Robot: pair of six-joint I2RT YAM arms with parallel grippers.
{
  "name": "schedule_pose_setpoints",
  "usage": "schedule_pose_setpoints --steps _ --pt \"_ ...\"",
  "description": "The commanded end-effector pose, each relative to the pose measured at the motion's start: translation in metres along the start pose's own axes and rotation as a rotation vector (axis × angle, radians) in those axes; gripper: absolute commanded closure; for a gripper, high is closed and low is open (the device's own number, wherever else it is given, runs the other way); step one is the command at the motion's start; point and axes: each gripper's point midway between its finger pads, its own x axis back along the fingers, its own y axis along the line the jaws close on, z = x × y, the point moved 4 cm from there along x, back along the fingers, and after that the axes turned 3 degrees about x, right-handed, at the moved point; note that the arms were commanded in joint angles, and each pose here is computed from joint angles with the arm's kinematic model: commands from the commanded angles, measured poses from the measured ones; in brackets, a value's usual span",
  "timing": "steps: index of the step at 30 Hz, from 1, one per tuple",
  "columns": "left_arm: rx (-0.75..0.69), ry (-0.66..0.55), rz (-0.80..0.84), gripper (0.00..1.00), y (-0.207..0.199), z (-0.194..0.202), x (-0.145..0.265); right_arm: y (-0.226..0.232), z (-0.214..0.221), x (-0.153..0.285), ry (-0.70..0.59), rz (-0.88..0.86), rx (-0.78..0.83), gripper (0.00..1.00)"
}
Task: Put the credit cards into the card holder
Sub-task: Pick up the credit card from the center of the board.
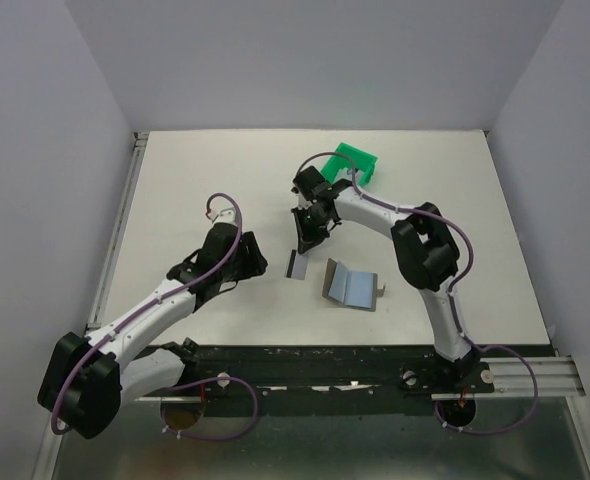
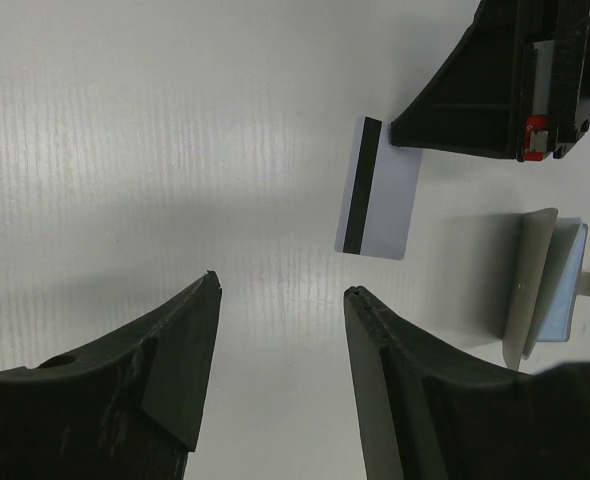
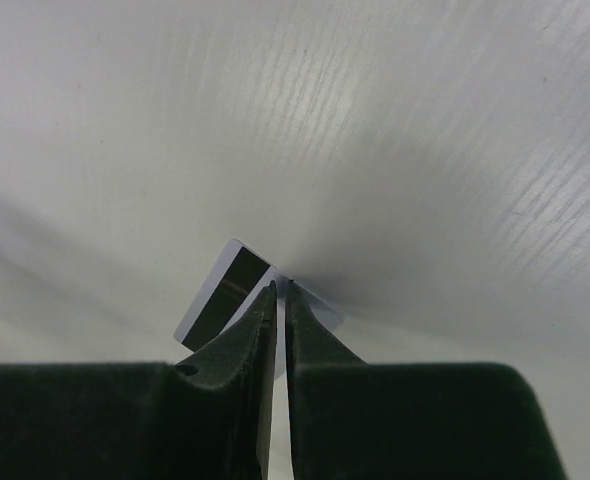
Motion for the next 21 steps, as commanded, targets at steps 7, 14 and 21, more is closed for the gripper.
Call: schedule_pose_setpoints --steps 7,14,21 --pt "0.011 0.030 -0.011 0.36 0.007 0.011 -0.006 -0.004 0.051 -0.017 0.105 0.068 0.027 0.84" --pt "0.014 0.042 -0.011 0.36 0.009 0.015 -0.009 0.011 0.080 -0.015 0.141 0.026 0.057 0.83" --pt "0.009 0.037 -0.007 0.36 0.006 0.011 -0.010 0.023 0.049 0.015 -0.011 0.041 0.068 0.81"
